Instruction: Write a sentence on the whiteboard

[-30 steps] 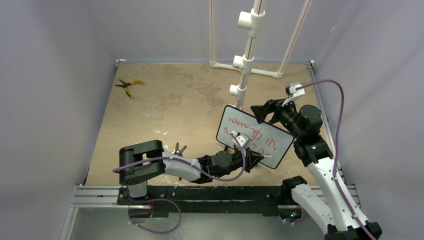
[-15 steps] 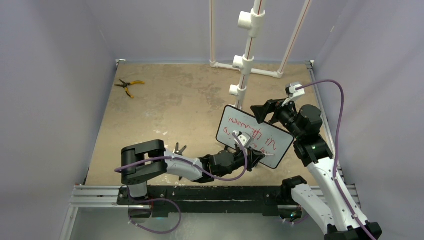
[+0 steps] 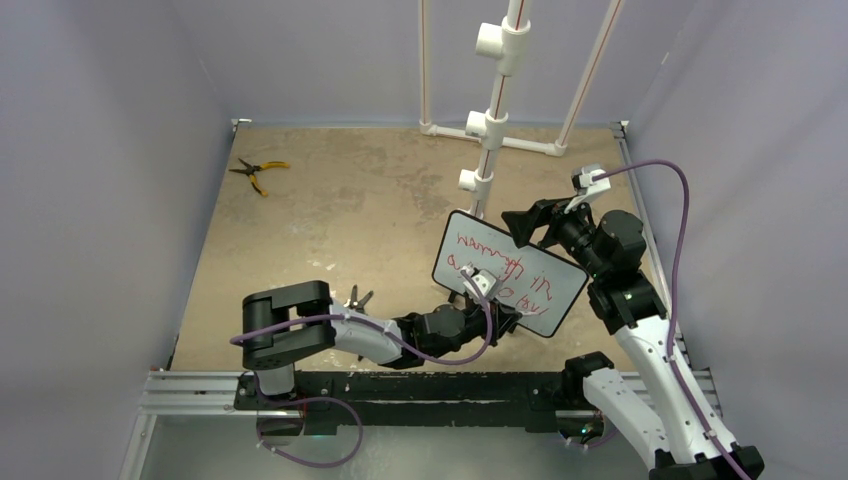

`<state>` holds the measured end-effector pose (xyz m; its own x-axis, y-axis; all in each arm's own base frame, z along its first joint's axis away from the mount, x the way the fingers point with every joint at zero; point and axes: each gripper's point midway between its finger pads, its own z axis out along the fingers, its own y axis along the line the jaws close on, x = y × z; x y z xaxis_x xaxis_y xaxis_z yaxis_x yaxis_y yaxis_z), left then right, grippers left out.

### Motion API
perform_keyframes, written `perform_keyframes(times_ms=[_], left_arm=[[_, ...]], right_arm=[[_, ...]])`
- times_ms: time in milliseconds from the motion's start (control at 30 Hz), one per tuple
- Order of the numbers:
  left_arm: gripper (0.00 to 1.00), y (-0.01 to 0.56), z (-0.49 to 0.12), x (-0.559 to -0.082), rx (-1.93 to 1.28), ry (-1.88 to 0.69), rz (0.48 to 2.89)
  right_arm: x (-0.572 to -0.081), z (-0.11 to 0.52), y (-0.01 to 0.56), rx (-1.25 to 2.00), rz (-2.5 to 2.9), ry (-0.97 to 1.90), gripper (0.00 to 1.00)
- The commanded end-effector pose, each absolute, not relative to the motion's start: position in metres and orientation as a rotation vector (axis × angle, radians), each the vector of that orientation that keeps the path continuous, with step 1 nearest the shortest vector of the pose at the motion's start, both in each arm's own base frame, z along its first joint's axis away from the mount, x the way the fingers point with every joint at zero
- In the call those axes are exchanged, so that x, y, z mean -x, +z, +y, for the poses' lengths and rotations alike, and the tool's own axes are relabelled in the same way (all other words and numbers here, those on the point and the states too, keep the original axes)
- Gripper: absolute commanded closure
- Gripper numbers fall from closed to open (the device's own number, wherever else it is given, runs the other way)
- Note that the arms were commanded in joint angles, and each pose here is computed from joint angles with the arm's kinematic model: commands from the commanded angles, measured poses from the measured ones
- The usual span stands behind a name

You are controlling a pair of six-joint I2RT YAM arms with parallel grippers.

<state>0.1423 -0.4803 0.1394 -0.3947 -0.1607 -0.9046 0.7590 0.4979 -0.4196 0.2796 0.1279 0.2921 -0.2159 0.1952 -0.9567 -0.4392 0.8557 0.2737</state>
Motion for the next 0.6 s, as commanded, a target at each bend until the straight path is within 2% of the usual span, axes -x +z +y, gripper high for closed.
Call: perform_keyframes(times_ms=[0, 567], left_arm=[[1.00, 0.145, -0.472, -0.146, -0.474, -1.083, 1.681], [1.00, 0.152, -0.494, -0.140, -0.521, -1.142, 1.654]], right_arm=[[-0.280, 0.126, 0.297, 0.184, 1.668, 0.576, 0.05], [-0.280, 0.126, 0.297, 0.184, 1.668, 0.576, 0.05]])
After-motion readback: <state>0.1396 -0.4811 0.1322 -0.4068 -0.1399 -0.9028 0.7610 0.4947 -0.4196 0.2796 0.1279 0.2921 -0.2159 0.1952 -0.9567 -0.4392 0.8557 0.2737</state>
